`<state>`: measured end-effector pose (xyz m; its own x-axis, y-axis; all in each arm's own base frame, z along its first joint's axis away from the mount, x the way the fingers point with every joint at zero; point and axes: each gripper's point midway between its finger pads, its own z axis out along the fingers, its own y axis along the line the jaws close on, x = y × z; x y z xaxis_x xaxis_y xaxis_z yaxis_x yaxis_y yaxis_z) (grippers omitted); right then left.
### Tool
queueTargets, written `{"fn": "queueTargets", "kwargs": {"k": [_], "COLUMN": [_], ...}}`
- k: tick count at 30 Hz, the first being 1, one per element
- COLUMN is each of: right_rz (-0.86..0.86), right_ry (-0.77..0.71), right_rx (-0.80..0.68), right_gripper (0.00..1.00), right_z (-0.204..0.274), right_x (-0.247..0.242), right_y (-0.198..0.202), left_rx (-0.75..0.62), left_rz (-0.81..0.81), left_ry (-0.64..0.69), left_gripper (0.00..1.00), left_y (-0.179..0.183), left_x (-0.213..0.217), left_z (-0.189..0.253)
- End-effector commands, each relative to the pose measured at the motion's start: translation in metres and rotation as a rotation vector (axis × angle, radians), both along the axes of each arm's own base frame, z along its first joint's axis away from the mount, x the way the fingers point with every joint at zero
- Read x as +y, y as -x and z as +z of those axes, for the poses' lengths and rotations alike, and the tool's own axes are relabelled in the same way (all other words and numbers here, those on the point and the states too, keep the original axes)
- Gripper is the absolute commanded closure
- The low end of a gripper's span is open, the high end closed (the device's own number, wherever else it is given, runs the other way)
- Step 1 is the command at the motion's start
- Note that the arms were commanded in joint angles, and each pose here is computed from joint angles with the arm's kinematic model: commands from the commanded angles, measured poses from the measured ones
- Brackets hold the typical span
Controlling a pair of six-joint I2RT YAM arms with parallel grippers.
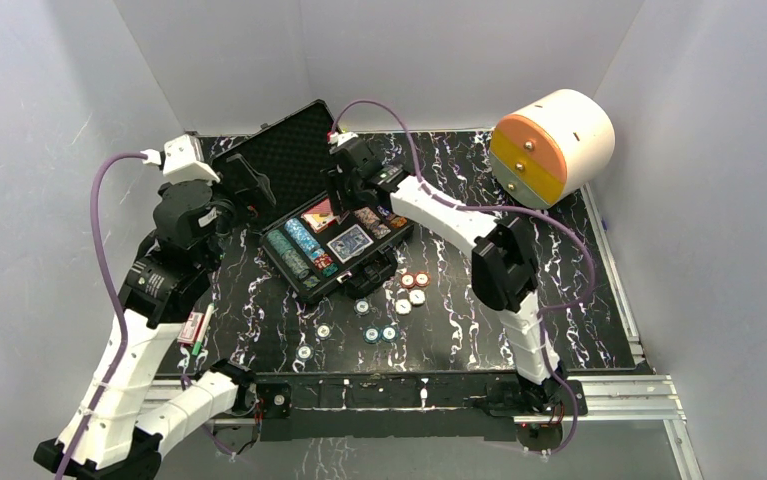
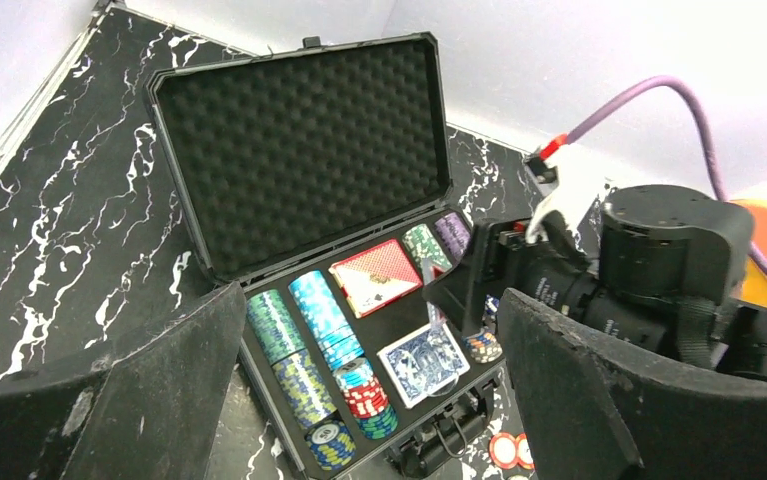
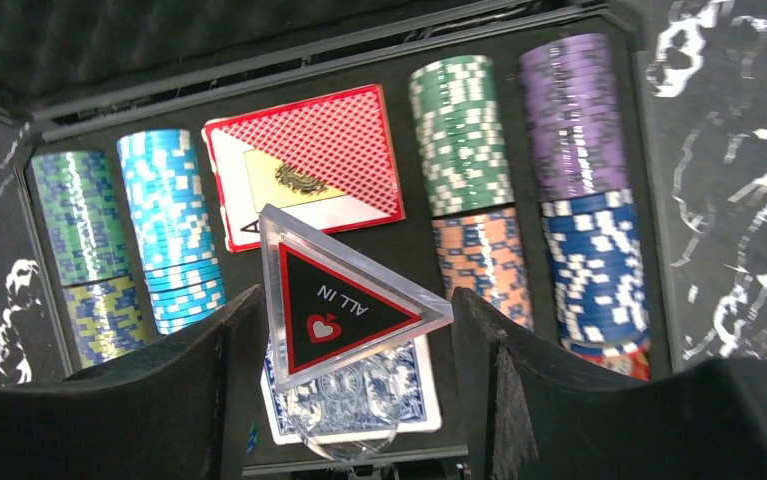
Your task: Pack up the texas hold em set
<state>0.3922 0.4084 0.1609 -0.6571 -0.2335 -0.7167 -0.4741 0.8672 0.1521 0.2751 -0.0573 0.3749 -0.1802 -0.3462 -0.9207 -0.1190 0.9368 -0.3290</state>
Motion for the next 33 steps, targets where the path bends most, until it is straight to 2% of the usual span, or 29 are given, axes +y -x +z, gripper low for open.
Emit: {"fn": "queueTargets", "kwargs": {"k": [1, 7, 15, 24, 28, 33], "right_rz": [0.098, 0.143, 0.153, 0.166, 0.17, 0.174], "right_ry": [-0.043, -0.046, -0.064, -0.023, -0.017, -0.035], "right_rx": [-0.08, -0.046, -0.073, -0.047, -0.045, -0.056], "right_gripper": [0.38, 0.38, 0.37, 0.34, 0.29, 0.16], "right_z": [0.019, -0.008, -0.018, -0.044, -0.047, -0.036], "right_x": [0.025, 0.048, 0.068, 0.073, 0.072, 0.075], "right_y": [-0.012, -0.012, -0.026, -0.029, -0.028, -0.029], "left_rx": [-0.003, 0.015, 0.025, 0.039, 0.044, 0.04], "left_rz": [0.02, 0.025, 0.026, 0.03, 0.029, 0.028], "left_ry": [0.004, 0.019, 0.015, 0.007, 0.007, 0.003], "left_gripper": [0.03, 0.03, 0.03, 0.02, 0.02, 0.02], "left_y": [0.003, -0.002, -0.003, -0.005, -0.006, -0.005], "left_x": [0.005, 0.001, 0.0, 0.001, 0.0, 0.0], "left_z": [0.006, 0.001, -0.004, -0.01, -0.012, -0.01]}}
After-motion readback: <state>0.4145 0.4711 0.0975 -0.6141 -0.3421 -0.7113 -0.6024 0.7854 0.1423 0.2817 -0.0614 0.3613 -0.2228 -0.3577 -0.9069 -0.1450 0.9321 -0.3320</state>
